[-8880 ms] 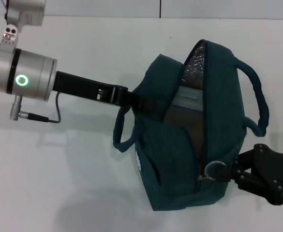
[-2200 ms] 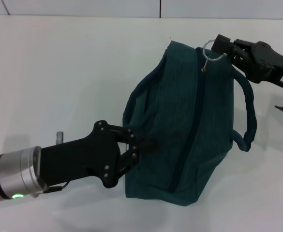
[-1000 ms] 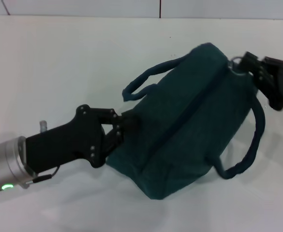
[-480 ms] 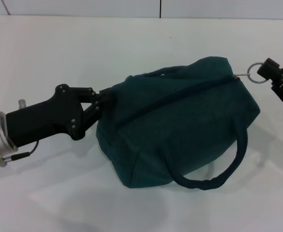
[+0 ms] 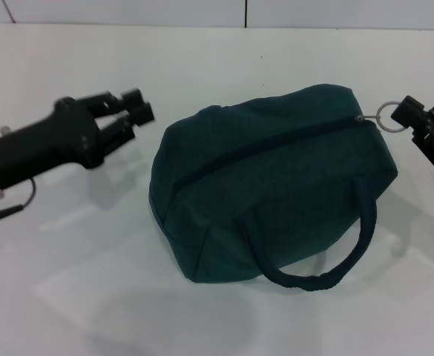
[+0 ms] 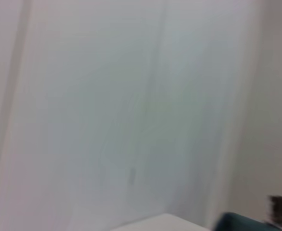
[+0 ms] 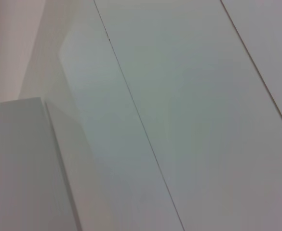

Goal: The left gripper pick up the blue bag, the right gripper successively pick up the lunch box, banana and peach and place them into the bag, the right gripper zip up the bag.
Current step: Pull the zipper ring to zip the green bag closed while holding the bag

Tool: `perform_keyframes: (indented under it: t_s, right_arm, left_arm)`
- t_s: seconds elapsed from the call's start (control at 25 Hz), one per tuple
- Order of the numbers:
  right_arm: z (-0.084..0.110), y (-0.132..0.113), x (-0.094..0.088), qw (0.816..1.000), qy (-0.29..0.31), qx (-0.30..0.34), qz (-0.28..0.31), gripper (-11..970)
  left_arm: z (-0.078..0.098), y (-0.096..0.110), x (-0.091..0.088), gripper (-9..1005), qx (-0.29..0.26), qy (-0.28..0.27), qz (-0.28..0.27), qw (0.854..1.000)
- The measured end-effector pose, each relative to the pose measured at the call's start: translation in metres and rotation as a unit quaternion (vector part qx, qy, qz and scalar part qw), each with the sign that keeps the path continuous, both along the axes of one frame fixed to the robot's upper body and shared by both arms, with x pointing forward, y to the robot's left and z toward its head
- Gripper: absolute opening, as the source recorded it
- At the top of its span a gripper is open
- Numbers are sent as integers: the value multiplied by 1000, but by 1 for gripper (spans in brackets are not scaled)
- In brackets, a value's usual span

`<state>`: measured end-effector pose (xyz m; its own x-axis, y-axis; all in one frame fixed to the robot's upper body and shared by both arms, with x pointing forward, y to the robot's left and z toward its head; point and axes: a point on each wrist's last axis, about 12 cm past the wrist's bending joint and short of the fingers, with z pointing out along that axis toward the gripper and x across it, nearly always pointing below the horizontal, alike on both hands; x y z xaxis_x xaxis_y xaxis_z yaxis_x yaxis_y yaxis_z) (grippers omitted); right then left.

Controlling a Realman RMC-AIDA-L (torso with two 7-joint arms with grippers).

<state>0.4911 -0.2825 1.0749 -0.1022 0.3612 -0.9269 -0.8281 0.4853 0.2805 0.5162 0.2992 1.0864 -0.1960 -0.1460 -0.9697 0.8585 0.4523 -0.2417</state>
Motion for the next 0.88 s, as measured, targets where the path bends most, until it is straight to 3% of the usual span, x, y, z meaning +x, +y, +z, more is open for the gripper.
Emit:
perform_keyframes:
  t_s: [0.16, 0.32, 0.56, 0.88]
  right_arm:
    - [-1, -1, -2, 1000, 1, 2, -4, 19]
    - [-2, -2, -2, 1000, 3, 1, -8, 19]
    - [-3, -2, 0, 1000, 9, 0, -11, 19]
    - [-3, -1, 1, 1000, 9, -2, -12, 19]
  left_arm:
    - [12, 11, 8, 259, 5, 8, 19, 1000]
    - [40, -1, 21, 345, 51, 28, -46, 997]
    - [81, -51, 45, 414, 145, 92, -136, 976]
    - [124, -114, 71, 427, 232, 145, -186, 944]
